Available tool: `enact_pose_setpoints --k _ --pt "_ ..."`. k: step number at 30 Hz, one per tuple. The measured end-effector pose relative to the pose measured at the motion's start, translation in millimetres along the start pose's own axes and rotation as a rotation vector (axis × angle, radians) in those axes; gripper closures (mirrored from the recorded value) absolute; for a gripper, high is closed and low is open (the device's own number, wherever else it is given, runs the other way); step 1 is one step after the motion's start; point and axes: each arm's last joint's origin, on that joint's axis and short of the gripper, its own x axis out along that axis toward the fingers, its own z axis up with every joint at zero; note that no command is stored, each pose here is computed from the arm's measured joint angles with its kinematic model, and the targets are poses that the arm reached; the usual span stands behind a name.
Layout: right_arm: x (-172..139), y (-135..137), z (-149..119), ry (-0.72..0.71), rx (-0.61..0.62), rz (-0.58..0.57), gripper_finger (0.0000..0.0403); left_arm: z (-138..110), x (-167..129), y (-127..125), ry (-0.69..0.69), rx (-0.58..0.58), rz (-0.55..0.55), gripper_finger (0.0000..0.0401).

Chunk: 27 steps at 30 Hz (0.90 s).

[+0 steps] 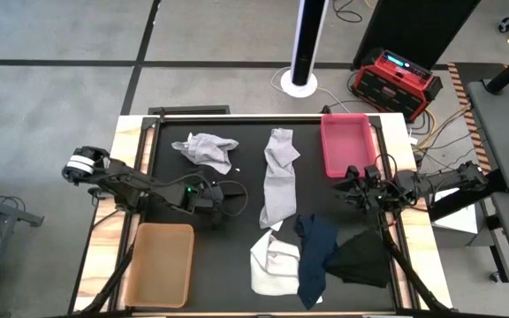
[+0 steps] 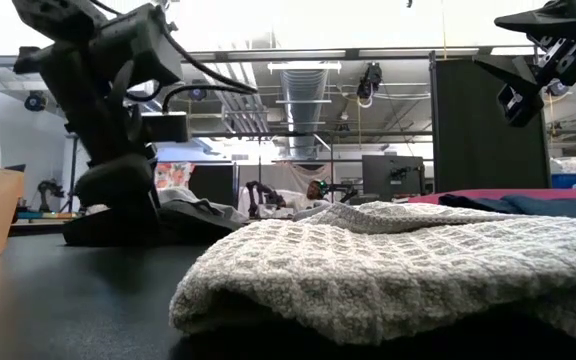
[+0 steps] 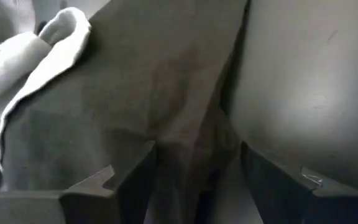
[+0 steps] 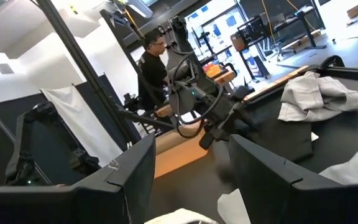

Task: Sort towels by color in basket
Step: Put the top black kitchen towel into the orange bin

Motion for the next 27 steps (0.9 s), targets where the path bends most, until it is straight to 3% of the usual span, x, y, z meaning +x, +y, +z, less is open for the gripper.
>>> enact_pose_setpoints --k 5,13,18,27 --pt "0.0 0.0 -0.1 0.001 -0.003 0.000 0.0207 -0.4 2.0 -0.4 -0.030 0.004 0.011 0.0233" --pt "0.0 -0.1 -0.2 0.002 -0.016 -0.001 0.0207 -12.1 9.7 -0.4 -0.051 -0.030 0.003 0.0386" --pt "0.0 0.0 -0.1 0.002 -0.016 -0.001 0.0207 -11.0 8.9 -1.0 -0.055 -0.053 -0.001 0.0397" --pt "0.0 -0.4 -0.7 0.008 -0.015 -0.004 0.0207 27.7 -19.2 -3.7 -0.139 -0.004 -0.025 0.0400"
